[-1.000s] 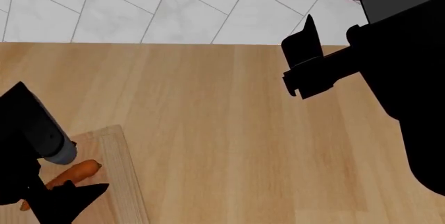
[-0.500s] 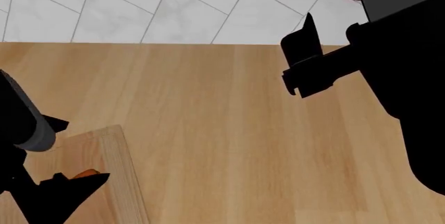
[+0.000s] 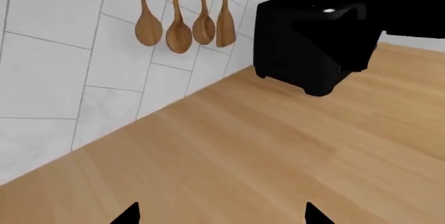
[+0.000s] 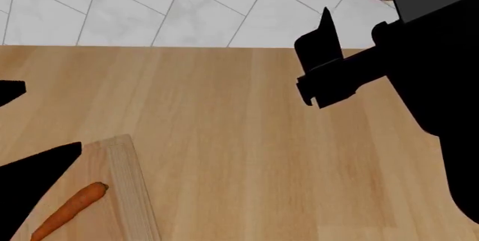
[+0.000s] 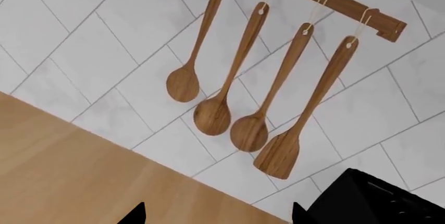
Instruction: Clear the non-vegetable object off the cutting board and place the vegetables onto it.
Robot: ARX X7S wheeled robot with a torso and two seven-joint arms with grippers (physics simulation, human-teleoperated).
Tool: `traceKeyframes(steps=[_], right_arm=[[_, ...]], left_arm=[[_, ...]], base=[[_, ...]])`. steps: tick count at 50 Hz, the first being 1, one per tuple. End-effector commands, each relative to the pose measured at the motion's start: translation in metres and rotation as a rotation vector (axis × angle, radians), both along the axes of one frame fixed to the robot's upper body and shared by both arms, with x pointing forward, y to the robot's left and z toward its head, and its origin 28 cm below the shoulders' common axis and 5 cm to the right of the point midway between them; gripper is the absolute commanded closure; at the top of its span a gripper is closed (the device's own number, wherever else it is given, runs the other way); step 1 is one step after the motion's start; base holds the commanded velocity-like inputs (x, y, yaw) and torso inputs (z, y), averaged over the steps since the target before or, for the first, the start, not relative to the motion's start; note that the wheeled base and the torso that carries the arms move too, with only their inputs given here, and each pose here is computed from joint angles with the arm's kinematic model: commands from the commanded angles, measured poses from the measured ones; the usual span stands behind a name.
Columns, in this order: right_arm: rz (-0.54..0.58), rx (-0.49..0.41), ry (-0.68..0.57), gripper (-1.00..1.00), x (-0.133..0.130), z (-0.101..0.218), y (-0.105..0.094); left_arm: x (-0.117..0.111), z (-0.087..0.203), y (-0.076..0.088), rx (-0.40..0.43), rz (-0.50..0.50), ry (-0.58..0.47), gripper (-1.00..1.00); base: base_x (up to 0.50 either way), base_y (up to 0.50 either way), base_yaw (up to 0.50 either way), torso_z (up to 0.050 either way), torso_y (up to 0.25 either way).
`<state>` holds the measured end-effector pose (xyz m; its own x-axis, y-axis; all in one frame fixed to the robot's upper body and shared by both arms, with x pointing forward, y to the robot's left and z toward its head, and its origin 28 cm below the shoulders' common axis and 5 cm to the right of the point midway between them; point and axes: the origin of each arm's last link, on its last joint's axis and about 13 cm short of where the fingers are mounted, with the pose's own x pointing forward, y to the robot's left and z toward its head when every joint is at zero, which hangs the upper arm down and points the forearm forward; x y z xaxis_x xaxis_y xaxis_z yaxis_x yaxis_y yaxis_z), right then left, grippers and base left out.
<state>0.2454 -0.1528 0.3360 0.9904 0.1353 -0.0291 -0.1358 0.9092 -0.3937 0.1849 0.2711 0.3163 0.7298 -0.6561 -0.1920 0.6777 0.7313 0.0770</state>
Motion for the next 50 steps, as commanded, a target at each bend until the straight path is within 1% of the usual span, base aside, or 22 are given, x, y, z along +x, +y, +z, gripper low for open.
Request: traceKeyframes(steps=[1, 2, 6, 7, 13, 17, 23, 26, 27, 30, 32, 35, 36, 40, 42, 47, 50], right_arm=[[0.059, -0.024, -0.045, -1.0, -0.026, 0.014, 0.009], [0.064, -0.027, -0.05, -1.0, -0.031, 0.015, 0.01], [0.092, -0.041, -0.061, -1.0, -0.046, 0.02, 0.015], [0.096, -0.049, -0.065, -1.0, -0.048, 0.022, 0.016], [0.12, -0.06, -0.09, -1.0, -0.066, 0.031, 0.021], [0.123, -0.072, -0.117, -1.0, -0.08, 0.039, 0.023], [0.149, -0.086, -0.149, -1.0, -0.097, 0.043, 0.027], [0.152, -0.084, -0.163, -1.0, -0.107, 0.042, 0.027], [0.155, -0.081, -0.167, -1.0, -0.111, 0.042, 0.027], [0.157, -0.083, -0.174, -1.0, -0.118, 0.04, 0.027], [0.153, -0.056, -0.205, -1.0, -0.13, 0.039, 0.026], [0.146, -0.028, -0.23, -1.0, -0.146, 0.036, 0.024], [0.145, -0.005, -0.251, -1.0, -0.152, 0.037, 0.024], [0.143, 0.01, -0.288, -1.0, -0.173, 0.036, 0.025], [0.141, 0.011, -0.287, -1.0, -0.178, 0.031, 0.026], [0.12, 0.012, -0.292, -1.0, -0.196, 0.03, 0.023], [0.085, 0.02, -0.287, -1.0, -0.203, 0.027, 0.02]], left_arm=[[-0.03, 0.012, 0.005, -0.131, 0.03, -0.093, -1.0], [-0.034, 0.012, 0.006, -0.149, 0.032, -0.096, -1.0], [-0.041, 0.006, 0.006, -0.169, 0.034, -0.106, -1.0], [-0.04, 0.006, 0.008, -0.185, 0.044, -0.106, -1.0], [-0.043, 0.001, 0.009, -0.216, 0.069, -0.118, -1.0], [-0.05, 0.005, 0.009, -0.228, 0.072, -0.141, -1.0], [-0.056, 0.007, 0.011, -0.234, 0.112, -0.178, -1.0], [-0.06, 0.014, 0.01, -0.258, 0.152, -0.217, -1.0], [-0.061, 0.016, 0.01, -0.254, 0.165, -0.225, -1.0], [-0.068, 0.024, 0.01, -0.256, 0.168, -0.254, -1.0], [-0.072, 0.029, 0.01, -0.248, 0.179, -0.282, -1.0], [-0.071, 0.029, 0.011, -0.25, 0.196, -0.281, -1.0], [-0.072, 0.031, 0.011, -0.254, 0.2, -0.284, -1.0], [-0.075, 0.036, 0.012, -0.263, 0.218, -0.319, -1.0], [-0.075, 0.039, 0.012, -0.277, 0.235, -0.332, -1.0], [-0.082, 0.046, 0.012, -0.298, 0.241, -0.361, -1.0], [-0.084, 0.046, 0.01, -0.305, 0.24, -0.357, -1.0]], base=[[0.0, 0.0, 0.0, 0.0, 0.0], [0.0, 0.0, 0.0, 0.0, 0.0], [0.0, 0.0, 0.0, 0.0, 0.0], [0.0, 0.0, 0.0, 0.0, 0.0], [0.0, 0.0, 0.0, 0.0, 0.0], [0.0, 0.0, 0.0, 0.0, 0.0], [0.0, 0.0, 0.0, 0.0, 0.0], [0.0, 0.0, 0.0, 0.0, 0.0], [0.0, 0.0, 0.0, 0.0, 0.0], [0.0, 0.0, 0.0, 0.0, 0.0], [0.0, 0.0, 0.0, 0.0, 0.0], [0.0, 0.0, 0.0, 0.0, 0.0], [0.0, 0.0, 0.0, 0.0, 0.0], [0.0, 0.0, 0.0, 0.0, 0.0], [0.0, 0.0, 0.0, 0.0, 0.0], [0.0, 0.0, 0.0, 0.0, 0.0], [0.0, 0.0, 0.0, 0.0, 0.0]])
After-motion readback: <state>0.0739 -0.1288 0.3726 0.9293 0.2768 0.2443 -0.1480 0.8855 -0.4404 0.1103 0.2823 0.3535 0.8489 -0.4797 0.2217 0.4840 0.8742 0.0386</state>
